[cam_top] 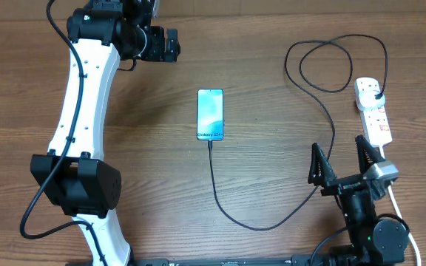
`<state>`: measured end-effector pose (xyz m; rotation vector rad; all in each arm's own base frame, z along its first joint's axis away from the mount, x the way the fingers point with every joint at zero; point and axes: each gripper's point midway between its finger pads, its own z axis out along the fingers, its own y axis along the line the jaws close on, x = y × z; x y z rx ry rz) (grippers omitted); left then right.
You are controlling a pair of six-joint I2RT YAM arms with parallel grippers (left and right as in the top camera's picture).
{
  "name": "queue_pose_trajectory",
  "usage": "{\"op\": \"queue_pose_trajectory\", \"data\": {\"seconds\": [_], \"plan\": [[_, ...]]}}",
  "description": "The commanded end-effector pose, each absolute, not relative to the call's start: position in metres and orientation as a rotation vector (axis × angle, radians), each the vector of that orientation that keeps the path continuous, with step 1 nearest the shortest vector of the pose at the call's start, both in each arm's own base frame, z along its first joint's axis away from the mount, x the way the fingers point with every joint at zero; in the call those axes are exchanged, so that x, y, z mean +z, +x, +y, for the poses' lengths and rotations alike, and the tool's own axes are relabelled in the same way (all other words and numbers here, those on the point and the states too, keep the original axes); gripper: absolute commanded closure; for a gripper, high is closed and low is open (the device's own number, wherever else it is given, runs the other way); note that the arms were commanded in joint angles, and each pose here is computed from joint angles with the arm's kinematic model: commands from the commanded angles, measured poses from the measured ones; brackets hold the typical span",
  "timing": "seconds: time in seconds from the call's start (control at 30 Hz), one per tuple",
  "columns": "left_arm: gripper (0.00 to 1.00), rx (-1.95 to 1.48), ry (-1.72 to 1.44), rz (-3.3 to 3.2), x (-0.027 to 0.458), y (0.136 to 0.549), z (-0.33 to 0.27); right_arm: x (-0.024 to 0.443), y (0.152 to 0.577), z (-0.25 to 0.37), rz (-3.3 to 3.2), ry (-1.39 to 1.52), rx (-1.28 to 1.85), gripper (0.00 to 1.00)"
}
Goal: Plug charger to phone and switch on socket
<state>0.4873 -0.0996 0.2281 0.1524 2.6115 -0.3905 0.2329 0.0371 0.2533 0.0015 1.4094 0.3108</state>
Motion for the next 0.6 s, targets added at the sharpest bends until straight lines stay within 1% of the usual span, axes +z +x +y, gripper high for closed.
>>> {"op": "queue_pose_trajectory", "data": {"seconds": [0.0, 0.57], "plan": [[0.00, -0.379, 0.172, 2.620, 0.2232, 0.4881, -0.0997, 0.2472, 0.2327, 0.0286, 1.380, 0.034, 0.266, 0.00], [0.00, -0.379, 0.172, 2.620, 0.2232, 0.4881, -0.0997, 0.2536, 0.2332, 0.0203, 1.314, 0.050, 0.210, 0.00]]}}
